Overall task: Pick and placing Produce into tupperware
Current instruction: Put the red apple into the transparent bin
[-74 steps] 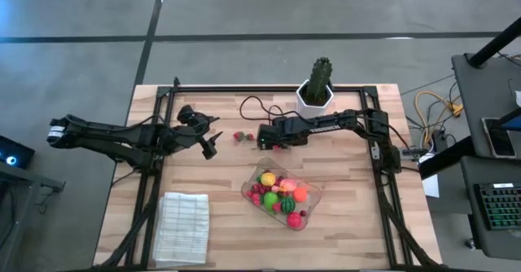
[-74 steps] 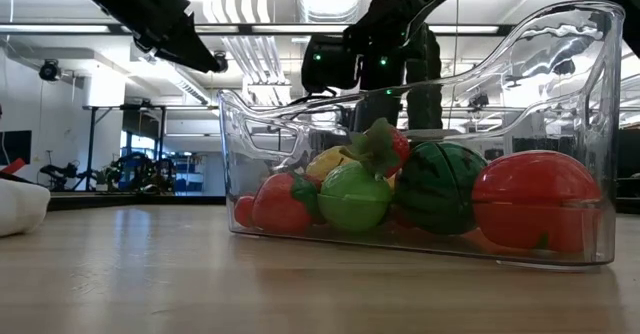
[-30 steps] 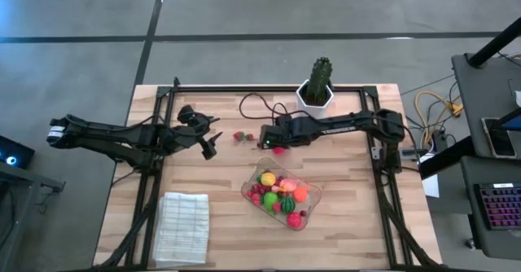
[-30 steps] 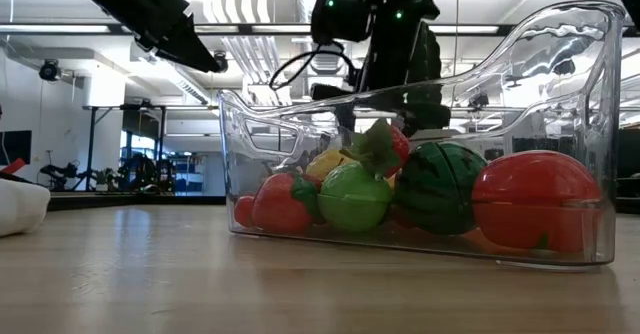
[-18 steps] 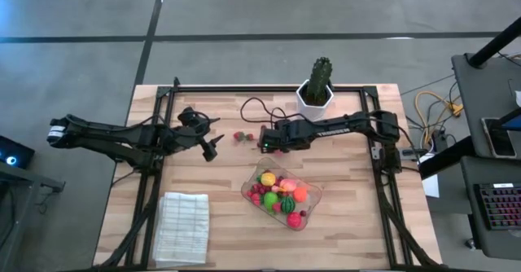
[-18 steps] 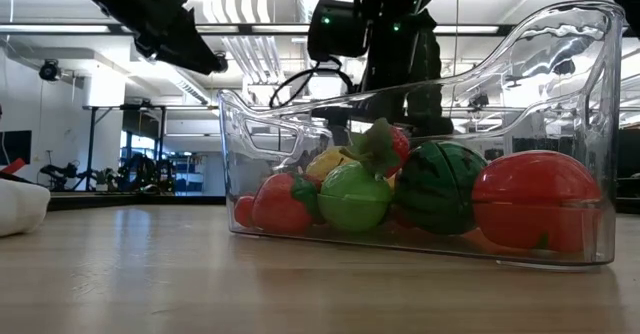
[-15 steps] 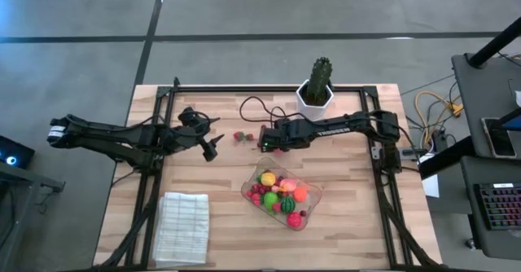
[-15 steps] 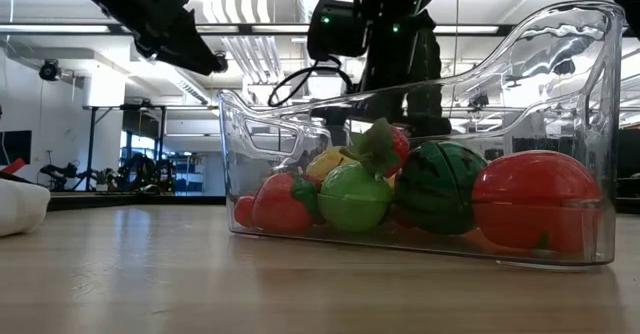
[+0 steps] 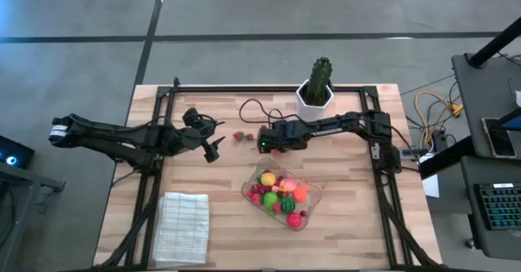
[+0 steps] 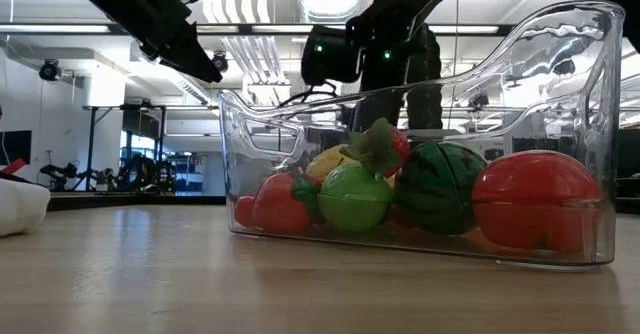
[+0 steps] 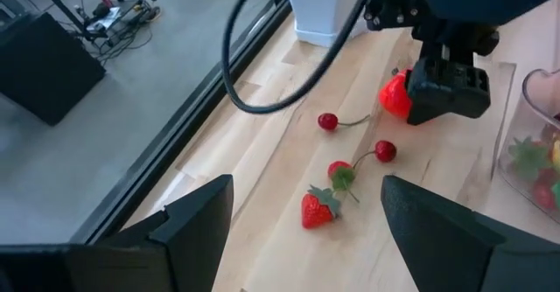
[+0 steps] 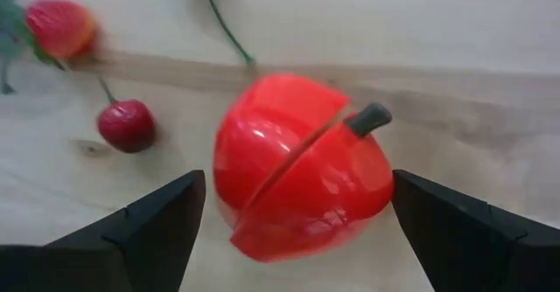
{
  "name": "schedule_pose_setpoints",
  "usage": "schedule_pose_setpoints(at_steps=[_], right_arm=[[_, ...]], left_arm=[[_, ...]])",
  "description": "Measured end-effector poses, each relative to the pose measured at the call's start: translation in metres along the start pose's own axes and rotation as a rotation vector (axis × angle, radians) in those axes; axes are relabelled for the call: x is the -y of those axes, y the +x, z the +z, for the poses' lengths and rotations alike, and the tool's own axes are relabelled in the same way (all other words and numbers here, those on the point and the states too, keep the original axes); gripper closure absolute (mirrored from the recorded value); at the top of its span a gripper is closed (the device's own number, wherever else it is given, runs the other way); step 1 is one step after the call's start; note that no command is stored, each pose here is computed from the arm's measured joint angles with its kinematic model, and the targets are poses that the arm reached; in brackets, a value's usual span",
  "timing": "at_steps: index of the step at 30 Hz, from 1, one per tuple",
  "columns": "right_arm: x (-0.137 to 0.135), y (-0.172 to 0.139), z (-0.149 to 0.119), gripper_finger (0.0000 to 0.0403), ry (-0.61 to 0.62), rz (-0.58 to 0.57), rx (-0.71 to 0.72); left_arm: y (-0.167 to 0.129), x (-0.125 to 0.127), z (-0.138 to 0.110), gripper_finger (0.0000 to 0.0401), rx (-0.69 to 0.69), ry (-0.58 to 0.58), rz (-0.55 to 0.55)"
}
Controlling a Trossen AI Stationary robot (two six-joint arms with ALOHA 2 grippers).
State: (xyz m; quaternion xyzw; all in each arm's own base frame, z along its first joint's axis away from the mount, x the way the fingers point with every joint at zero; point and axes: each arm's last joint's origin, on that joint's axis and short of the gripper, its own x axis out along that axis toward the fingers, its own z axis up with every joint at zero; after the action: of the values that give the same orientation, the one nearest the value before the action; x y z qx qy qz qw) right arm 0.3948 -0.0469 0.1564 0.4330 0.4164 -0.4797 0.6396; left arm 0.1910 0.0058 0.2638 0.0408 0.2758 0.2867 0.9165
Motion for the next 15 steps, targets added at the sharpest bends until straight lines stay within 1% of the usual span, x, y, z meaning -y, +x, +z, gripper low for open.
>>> schedule_pose_setpoints(at_steps=[9,15], right_arm=[[0.0010,0.0006,0.0079,0.0051,0.002,-0.007,0.031],[0.0017,0.0009,0.0089,0.0074,0.001,-0.011,0.031]], left_arm=[[-0.0001,-0.0001,0.0001,0.0125,0.001,0.001,0.000],[0.0002,0.0002,0.0000,0.0125,0.000,0.002,0.000]])
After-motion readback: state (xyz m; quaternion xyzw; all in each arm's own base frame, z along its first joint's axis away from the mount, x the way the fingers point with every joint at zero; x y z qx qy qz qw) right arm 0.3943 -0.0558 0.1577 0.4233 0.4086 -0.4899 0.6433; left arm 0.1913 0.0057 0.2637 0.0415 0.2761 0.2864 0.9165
